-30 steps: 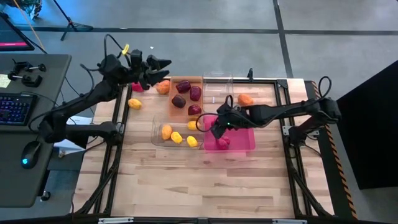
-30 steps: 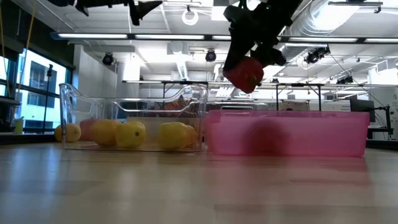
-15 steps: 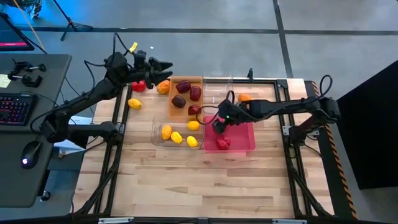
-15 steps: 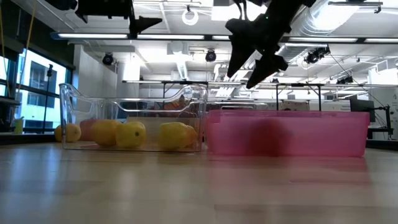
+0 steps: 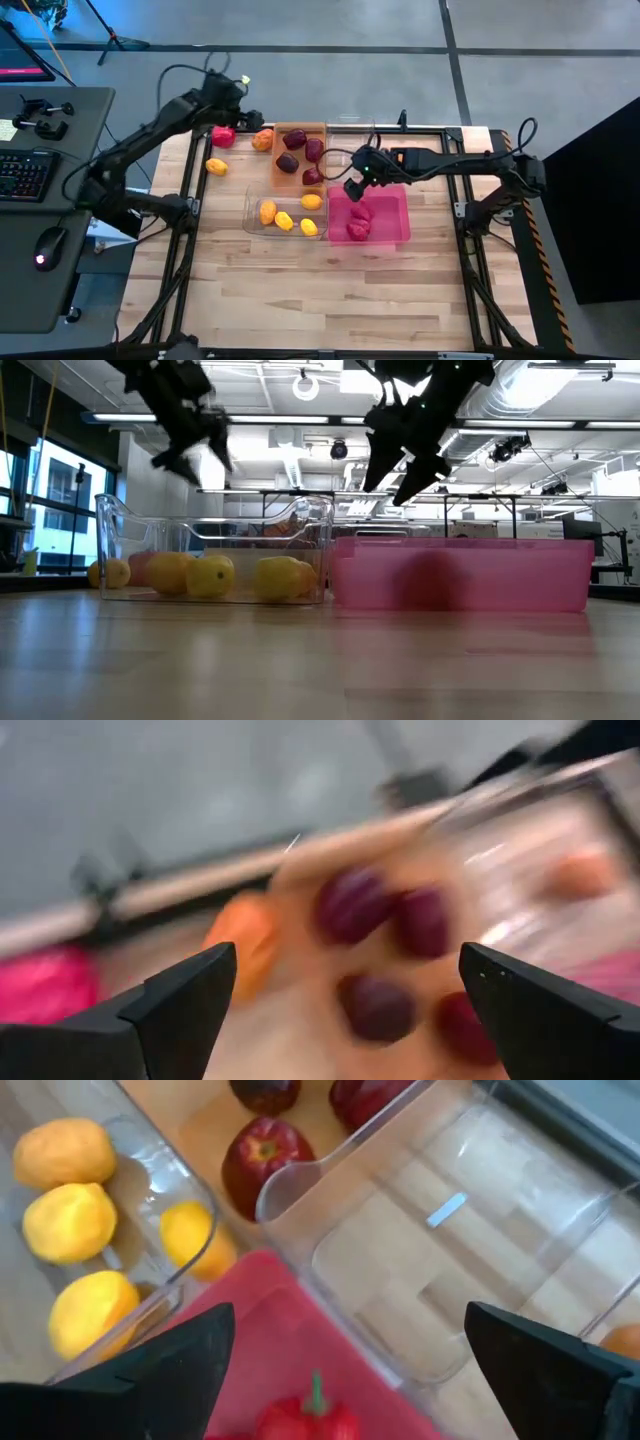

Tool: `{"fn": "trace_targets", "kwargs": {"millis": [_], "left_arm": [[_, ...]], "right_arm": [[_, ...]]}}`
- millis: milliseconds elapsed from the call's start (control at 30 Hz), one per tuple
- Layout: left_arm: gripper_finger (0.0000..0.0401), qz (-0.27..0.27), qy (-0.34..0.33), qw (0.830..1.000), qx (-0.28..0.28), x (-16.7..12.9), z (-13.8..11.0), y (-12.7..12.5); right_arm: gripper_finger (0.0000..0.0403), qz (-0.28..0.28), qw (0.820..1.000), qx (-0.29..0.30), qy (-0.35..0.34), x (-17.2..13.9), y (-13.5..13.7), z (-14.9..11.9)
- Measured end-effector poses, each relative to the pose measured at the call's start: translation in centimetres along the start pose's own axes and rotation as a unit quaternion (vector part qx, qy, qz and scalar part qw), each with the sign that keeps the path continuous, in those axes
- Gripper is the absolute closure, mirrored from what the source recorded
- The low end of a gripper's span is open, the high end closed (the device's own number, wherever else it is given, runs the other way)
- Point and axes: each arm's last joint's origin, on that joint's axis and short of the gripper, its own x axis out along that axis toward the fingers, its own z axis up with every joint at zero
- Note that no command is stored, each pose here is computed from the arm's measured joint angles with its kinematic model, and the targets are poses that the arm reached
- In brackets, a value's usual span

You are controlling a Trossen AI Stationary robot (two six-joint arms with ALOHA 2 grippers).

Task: Sort produce into baskets
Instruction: Put the yellow lemon into the bottom transparent bin

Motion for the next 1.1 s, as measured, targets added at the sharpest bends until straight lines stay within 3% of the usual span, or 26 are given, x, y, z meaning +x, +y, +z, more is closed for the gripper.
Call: {"fn": "trace_targets", "kwargs": {"millis": [133,267,433,633,900,1100], "left_arm": [[0.0031,0.092,0.137,0.986,-0.032,3.3,-1.8,1.6],[0.0031,0.181,0.234,0.955,0.018,4.9,-3.6,2.2],[0.0031,0.181,0.305,0.929,0.105,5.3,-4.8,1.7],[0.0031,0.235,0.433,0.857,0.155,7.0,-6.9,2.7],[0.0031,0.233,0.449,0.835,0.217,10.4,-8.0,3.3],[0.0031,0.227,0.488,0.799,0.268,10.7,-8.5,3.7]], "right_arm": [[0.0018,-0.008,1.0,-0.013,-0.004,0.2,-0.9,0.5],[0.0018,-0.014,0.999,-0.029,-0.005,0.3,-1.4,0.7],[0.0018,-0.014,0.999,-0.047,-0.012,0.5,-1.6,1.0],[0.0018,-0.009,0.997,-0.066,-0.025,1.8,-1.1,1.3],[0.0018,0.01,0.998,-0.06,0.014,4.7,0.1,0.3],[0.0018,0.03,0.996,-0.074,0.034,5.6,1.3,-0.5]]}}
